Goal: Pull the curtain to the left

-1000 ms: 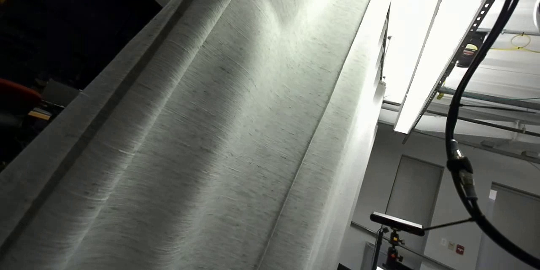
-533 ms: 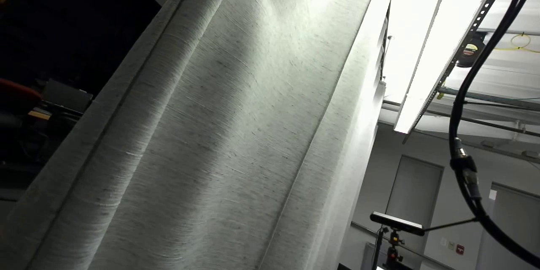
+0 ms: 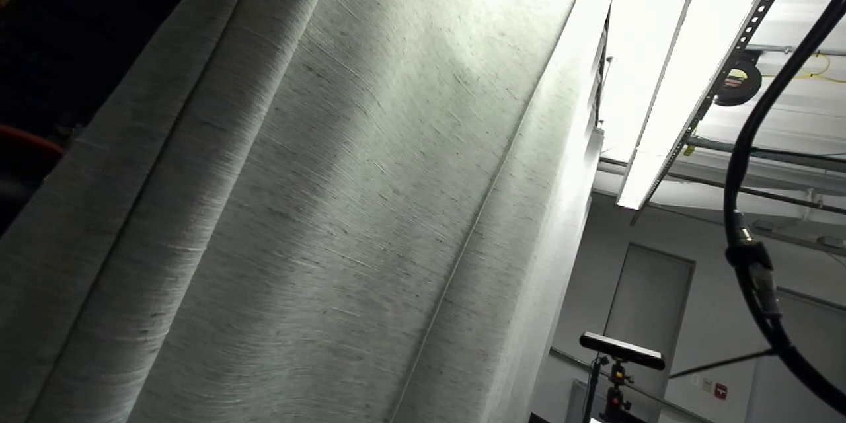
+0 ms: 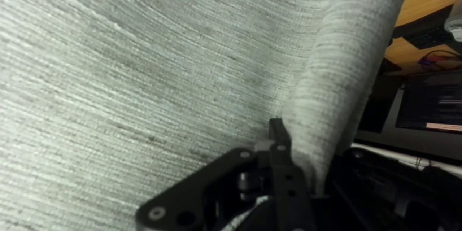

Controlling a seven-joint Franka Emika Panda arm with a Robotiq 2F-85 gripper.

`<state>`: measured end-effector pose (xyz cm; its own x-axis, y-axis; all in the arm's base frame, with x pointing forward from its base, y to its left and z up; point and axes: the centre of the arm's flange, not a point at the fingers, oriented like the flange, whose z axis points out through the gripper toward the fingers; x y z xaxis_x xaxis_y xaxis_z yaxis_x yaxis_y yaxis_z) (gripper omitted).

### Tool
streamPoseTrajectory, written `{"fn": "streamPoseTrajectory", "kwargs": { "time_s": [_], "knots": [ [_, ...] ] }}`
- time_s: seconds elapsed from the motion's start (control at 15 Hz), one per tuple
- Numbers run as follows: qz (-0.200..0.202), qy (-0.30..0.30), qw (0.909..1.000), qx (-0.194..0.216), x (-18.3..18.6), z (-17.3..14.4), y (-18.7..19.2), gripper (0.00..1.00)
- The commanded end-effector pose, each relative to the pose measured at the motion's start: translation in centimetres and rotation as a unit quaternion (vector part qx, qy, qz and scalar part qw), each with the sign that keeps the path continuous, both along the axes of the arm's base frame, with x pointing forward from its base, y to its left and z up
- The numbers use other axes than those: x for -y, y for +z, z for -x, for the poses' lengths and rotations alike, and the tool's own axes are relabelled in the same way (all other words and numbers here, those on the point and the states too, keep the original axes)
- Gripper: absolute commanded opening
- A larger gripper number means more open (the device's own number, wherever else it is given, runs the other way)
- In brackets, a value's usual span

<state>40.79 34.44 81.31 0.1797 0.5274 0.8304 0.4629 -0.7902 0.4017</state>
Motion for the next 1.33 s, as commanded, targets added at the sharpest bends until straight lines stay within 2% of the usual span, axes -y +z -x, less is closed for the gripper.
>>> {"fn": "streamPoseTrajectory", "kwargs": {
  "time_s": [0.0, 0.47, 0.87, 1.07, 1.27],
  "knots": [
    [0.033, 0.045, 0.9969, -0.055, -5.1, 1.5, -5.8, 0.00],
    [0.035, 0.092, 0.9934, -0.059, -8.7, 5.0, -6.9, 0.00],
    [0.020, 0.138, 0.9886, -0.057, -11.1, 8.3, -7.7, 0.00],
    [0.004, 0.166, 0.9850, -0.045, -12.3, 10.1, -7.5, 0.00],
    [0.009, 0.174, 0.9838, -0.040, -13.1, 11.3, -7.5, 0.00]
  ]
}}
